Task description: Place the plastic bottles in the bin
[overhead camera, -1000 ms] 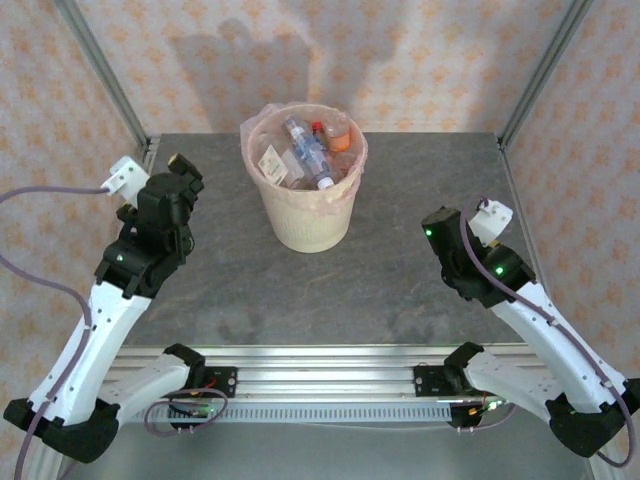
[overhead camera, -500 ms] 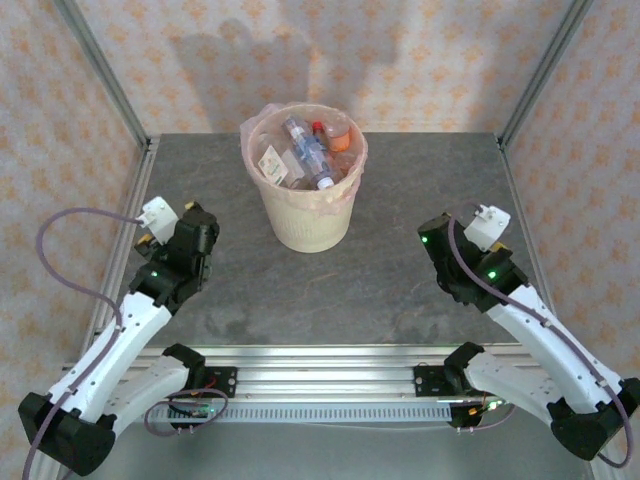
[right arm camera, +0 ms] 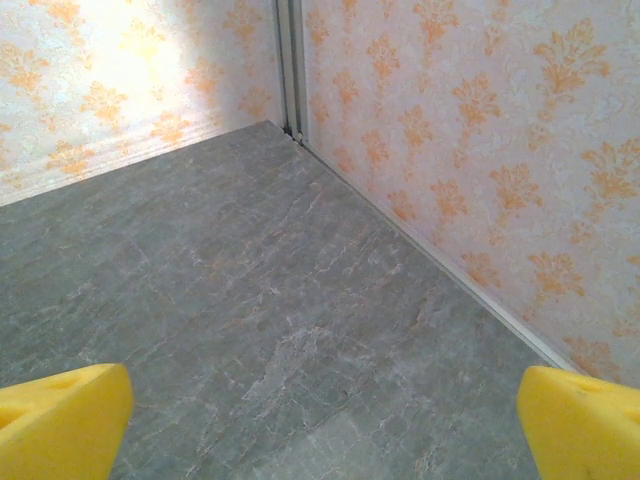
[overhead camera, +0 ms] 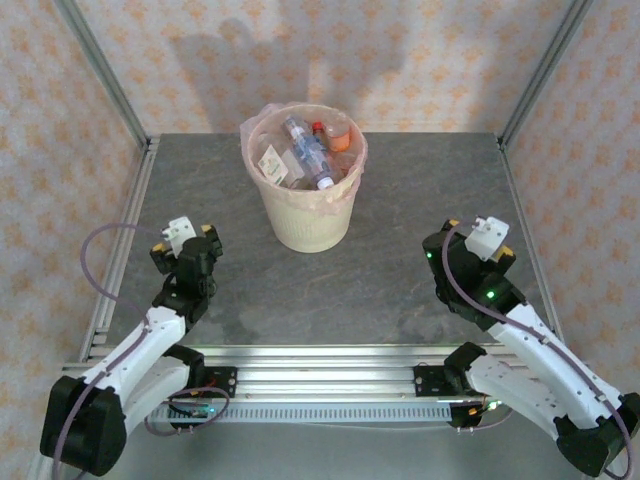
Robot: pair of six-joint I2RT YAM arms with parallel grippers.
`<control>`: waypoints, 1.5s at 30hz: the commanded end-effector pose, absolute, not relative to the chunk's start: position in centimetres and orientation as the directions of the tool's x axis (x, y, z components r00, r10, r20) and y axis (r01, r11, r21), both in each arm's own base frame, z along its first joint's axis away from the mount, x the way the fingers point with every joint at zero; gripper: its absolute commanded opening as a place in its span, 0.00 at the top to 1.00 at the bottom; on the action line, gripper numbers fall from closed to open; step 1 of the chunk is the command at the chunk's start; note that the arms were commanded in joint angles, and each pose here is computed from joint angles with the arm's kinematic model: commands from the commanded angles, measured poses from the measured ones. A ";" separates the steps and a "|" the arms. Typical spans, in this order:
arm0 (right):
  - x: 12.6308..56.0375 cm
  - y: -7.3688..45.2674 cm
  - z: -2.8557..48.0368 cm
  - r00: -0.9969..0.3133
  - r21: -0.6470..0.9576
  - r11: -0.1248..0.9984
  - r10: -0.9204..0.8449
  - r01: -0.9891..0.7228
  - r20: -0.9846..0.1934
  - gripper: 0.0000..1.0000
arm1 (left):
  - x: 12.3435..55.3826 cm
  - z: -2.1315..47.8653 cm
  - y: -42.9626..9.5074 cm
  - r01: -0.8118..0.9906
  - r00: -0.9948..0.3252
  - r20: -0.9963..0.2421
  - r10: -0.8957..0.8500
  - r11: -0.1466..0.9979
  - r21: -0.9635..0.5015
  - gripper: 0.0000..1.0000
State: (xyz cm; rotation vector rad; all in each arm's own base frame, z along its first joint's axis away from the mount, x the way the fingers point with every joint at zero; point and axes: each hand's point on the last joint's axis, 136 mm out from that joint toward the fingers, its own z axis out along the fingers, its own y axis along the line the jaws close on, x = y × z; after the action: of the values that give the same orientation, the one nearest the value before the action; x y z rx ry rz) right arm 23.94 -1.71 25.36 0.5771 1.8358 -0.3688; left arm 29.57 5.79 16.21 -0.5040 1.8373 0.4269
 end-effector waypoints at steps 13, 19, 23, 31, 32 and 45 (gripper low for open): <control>24.9 -1.9 24.5 -0.191 0.008 0.826 0.140 0.564 -0.972 0.01 | 34.8 14.4 5.5 -0.376 -0.250 -0.965 -0.081 0.926 0.019 0.00; 25.2 -1.8 23.8 -0.190 -0.001 0.829 0.127 0.559 -0.973 0.01 | 36.2 12.5 4.6 -0.329 -0.274 -0.959 -0.077 0.944 0.018 0.00; 25.5 -1.8 23.5 -0.190 -0.017 0.831 0.107 0.556 -0.976 0.01 | 37.4 11.3 3.9 -0.290 -0.303 -0.950 -0.070 0.957 0.022 0.00; 27.2 -1.0 21.4 -0.226 -0.063 0.882 0.051 0.467 -0.973 0.01 | 39.1 9.5 3.0 -0.236 -0.386 -0.921 -0.047 0.971 0.050 0.00; 27.4 -1.2 21.0 -0.227 -0.060 0.887 0.052 0.458 -0.973 0.01 | 39.1 9.5 3.0 -0.236 -0.378 -0.925 -0.045 0.970 0.050 0.00; 30.5 -5.5 17.4 -0.126 0.133 0.896 0.203 0.424 -0.971 0.01 | 39.1 9.5 3.0 -0.235 -0.383 -0.923 -0.046 0.971 0.050 0.00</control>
State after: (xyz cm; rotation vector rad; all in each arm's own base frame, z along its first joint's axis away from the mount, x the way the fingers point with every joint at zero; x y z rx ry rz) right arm 28.97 -6.63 16.21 0.5252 1.7730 -0.3280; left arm 38.44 2.92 8.38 -0.2171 1.9903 0.1999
